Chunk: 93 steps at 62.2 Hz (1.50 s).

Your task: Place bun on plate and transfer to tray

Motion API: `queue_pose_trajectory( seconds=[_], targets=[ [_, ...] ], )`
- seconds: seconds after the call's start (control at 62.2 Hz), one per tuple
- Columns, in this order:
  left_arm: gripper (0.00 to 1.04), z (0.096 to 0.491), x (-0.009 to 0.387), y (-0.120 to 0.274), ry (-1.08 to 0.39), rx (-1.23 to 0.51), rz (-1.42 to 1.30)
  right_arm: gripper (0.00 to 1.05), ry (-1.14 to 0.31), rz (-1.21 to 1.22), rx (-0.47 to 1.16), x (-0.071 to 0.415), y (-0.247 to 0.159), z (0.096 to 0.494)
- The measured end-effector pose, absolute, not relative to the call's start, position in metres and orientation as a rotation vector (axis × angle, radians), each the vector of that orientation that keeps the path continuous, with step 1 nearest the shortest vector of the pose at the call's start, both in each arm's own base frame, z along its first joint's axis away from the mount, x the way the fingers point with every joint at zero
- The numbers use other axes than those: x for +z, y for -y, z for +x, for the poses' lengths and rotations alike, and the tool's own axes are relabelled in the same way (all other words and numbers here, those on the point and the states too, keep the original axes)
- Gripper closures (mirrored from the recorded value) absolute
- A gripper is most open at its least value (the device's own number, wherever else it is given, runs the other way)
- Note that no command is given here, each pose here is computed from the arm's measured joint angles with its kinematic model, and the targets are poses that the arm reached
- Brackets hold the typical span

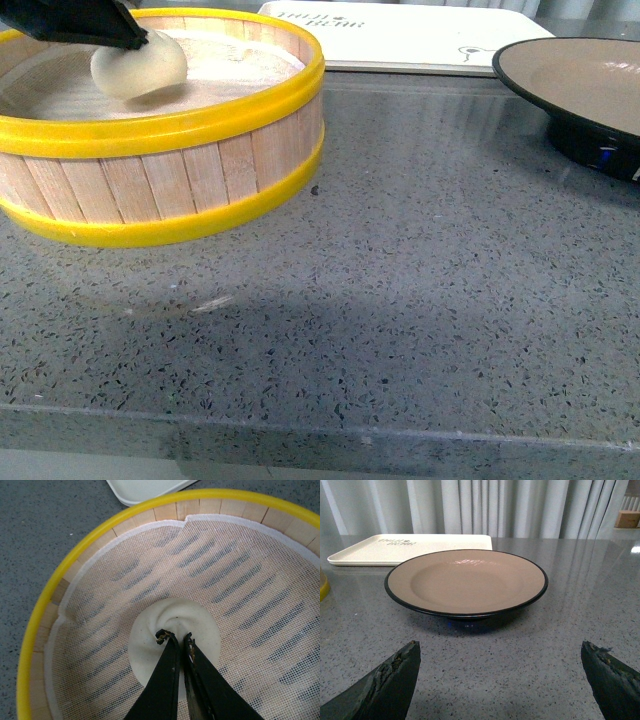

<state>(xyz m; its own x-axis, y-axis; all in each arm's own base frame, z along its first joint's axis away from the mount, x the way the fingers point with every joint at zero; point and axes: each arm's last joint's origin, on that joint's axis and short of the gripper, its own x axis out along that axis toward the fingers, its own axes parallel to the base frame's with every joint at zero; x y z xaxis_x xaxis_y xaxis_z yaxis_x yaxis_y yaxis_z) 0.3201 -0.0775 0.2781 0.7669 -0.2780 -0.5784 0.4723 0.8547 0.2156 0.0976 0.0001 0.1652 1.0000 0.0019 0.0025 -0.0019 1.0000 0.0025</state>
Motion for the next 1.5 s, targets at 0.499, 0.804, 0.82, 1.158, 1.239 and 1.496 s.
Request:
queue_pose_trajectory(
  seconds=[0.499,0.804,0.82,1.158,1.239,1.496],
  targets=[
    [1.01,0.322,0.394,0.118,-0.319,-0.506,0.292,0.09,0.002,0.002,0.002,0.165,0.000,0.098],
    [1.01,0.330,0.401,0.256,-0.269,-0.749,0.353,0.09,0.002,0.002,0.002,0.165,0.000,0.098],
    [1.01,0.330,0.398,0.264,-0.273,-0.760,0.359,0.09,0.002,0.002,0.002,0.165,0.000,0.098],
    [1.01,0.344,0.336,0.353,-0.352,-0.839,0.488,0.09,0.002,0.002,0.002,0.165,0.000,0.098],
    [1.01,0.347,0.325,0.361,-0.372,-0.838,0.511,0.09,0.002,0.002,0.002,0.165,0.000,0.098],
    [1.01,0.351,0.315,0.368,-0.375,-0.823,0.526,0.09,0.002,0.002,0.002,0.165,0.000,0.098]
  ],
)
